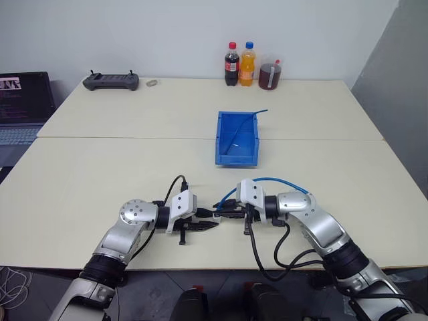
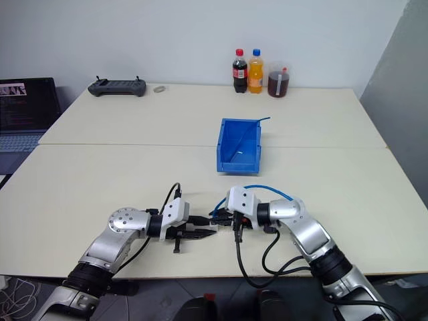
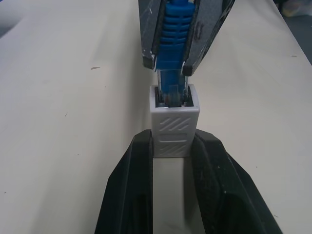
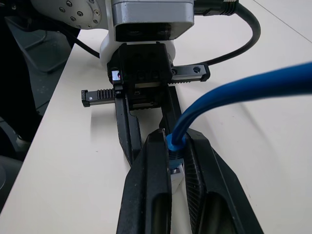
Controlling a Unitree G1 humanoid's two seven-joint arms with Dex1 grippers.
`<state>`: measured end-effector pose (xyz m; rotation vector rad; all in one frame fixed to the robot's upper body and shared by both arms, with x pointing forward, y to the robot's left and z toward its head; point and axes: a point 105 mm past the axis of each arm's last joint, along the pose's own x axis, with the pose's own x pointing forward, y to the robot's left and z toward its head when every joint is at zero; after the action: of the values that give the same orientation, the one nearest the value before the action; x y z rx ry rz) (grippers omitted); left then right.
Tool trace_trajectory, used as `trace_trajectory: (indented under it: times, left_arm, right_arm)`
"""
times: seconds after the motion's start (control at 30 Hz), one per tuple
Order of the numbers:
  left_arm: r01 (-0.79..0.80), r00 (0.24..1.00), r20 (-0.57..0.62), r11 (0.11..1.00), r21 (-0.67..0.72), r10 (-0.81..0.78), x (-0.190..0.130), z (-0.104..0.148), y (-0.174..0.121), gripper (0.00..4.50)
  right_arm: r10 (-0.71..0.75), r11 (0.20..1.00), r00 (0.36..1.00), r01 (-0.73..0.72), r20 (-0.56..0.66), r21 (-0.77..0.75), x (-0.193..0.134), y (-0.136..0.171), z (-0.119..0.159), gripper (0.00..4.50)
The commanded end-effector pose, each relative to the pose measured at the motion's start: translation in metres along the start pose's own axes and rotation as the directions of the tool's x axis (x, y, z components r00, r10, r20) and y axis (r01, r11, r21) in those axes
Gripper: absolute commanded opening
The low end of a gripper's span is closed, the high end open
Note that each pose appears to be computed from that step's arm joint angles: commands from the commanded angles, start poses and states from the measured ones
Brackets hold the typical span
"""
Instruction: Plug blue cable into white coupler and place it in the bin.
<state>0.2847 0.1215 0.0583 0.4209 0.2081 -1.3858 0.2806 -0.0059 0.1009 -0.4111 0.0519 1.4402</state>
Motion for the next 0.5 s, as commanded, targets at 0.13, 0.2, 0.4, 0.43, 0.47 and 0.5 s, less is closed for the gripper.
trace_trajectory:
  times: [0.13,0.2,0.4,0.43,0.47,0.5]
  left_arm:
    - [0.019,0.999,-0.042,1.000,-0.003,-0.019,-0.003,-0.008,-0.008,0.78]
    - [0.018,0.999,-0.042,1.000,0.000,-0.018,-0.003,-0.008,-0.009,0.78]
    - [0.011,0.999,-0.043,1.000,0.002,-0.011,-0.004,-0.008,-0.013,0.78]
    - [0.006,0.999,-0.045,1.000,0.001,-0.006,-0.005,-0.008,-0.013,0.78]
    - [0.003,0.999,-0.046,1.000,0.000,-0.003,-0.006,-0.009,-0.013,0.78]
    - [0.001,0.999,-0.047,1.000,-0.001,-0.001,-0.006,-0.009,-0.013,0.78]
  right_arm:
    - [0.025,0.999,0.994,-0.021,-0.106,0.040,0.008,-0.002,-0.026,0.11]
    - [0.031,0.996,0.993,-0.021,-0.113,0.085,0.010,-0.004,-0.029,0.11]
    - [0.081,0.987,0.983,-0.057,-0.162,0.150,0.009,0.006,-0.051,0.11]
    - [0.083,0.987,0.982,-0.058,-0.169,0.150,0.008,0.007,-0.054,0.11]
    - [0.085,0.987,0.981,-0.059,-0.173,0.149,0.007,0.008,-0.055,0.11]
    - [0.084,0.987,0.981,-0.058,-0.174,0.148,0.007,0.008,-0.055,0.11]
